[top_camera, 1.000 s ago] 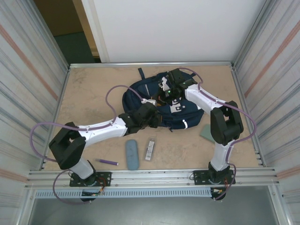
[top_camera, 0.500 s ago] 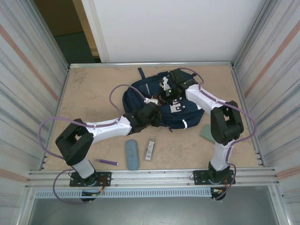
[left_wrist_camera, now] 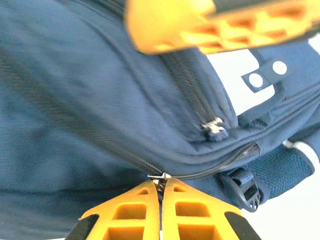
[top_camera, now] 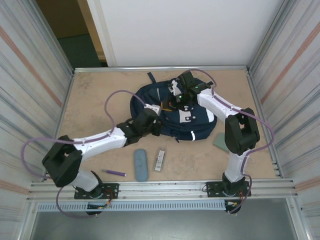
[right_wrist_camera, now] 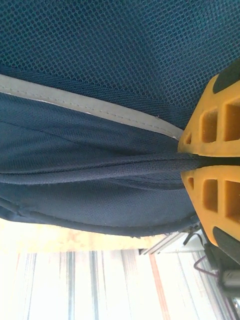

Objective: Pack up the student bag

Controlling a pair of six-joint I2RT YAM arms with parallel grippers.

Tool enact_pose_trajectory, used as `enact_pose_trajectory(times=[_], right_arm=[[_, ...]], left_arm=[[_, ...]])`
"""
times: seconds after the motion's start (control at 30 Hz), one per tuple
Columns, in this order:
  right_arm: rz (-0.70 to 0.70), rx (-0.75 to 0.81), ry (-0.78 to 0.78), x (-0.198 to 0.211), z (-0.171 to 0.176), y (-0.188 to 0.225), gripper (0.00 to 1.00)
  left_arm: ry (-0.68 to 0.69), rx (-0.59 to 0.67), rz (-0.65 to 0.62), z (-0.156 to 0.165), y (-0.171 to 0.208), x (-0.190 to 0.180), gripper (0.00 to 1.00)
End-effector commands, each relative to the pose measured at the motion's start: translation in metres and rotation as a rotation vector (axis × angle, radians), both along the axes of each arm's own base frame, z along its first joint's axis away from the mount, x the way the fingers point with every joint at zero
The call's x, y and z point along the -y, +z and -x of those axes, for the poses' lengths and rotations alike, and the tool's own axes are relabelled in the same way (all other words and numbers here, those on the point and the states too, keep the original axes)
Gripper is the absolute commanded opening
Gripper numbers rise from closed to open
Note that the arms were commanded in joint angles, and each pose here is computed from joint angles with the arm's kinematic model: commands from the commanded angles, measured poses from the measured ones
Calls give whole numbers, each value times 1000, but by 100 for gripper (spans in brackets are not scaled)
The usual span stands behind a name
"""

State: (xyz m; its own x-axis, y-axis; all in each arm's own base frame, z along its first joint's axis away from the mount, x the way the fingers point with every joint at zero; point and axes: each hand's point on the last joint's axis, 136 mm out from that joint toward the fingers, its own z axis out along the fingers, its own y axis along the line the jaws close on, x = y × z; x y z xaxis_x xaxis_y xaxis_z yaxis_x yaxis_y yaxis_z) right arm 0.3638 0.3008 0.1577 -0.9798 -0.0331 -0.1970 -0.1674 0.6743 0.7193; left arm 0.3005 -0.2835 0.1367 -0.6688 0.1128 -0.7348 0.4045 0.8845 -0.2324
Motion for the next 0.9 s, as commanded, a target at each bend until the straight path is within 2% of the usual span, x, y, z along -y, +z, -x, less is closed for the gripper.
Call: enact_pose_trajectory(times=[0.0, 0.1, 0.23, 0.33, 0.4, 0.43, 0.47, 0.67, 0.77, 0.87], right_arm=[[113, 61, -2, 28, 1, 4, 4], [153, 107, 19, 33, -1, 4, 3], [194, 163, 58, 38, 3, 3, 3], [190, 159, 52, 39, 4, 2, 3], [169, 134, 43, 37, 5, 2, 3], [155, 125, 41, 35, 5, 3, 3], [143, 115, 34, 33, 5, 4, 3], [75, 56, 30, 22, 4, 9, 3], [63, 45, 27, 21, 5, 11, 3], [57, 34, 31, 20, 7, 11, 3]], left_arm=[[35, -22, 22, -6, 1, -38, 0], [22, -51, 98, -6, 5, -46, 0], [35, -43, 97, -10, 10, -60, 0], [-98, -65, 175, 0, 20, -37, 1], [-197, -89, 238, 11, 25, -14, 23], [-235, -89, 252, 17, 27, -2, 30], [-261, -83, 251, 22, 27, 10, 34], [-307, -94, 162, 30, 5, 54, 40], [-288, -134, 103, 22, -10, 58, 41], [-226, -119, 70, 11, -16, 52, 43]])
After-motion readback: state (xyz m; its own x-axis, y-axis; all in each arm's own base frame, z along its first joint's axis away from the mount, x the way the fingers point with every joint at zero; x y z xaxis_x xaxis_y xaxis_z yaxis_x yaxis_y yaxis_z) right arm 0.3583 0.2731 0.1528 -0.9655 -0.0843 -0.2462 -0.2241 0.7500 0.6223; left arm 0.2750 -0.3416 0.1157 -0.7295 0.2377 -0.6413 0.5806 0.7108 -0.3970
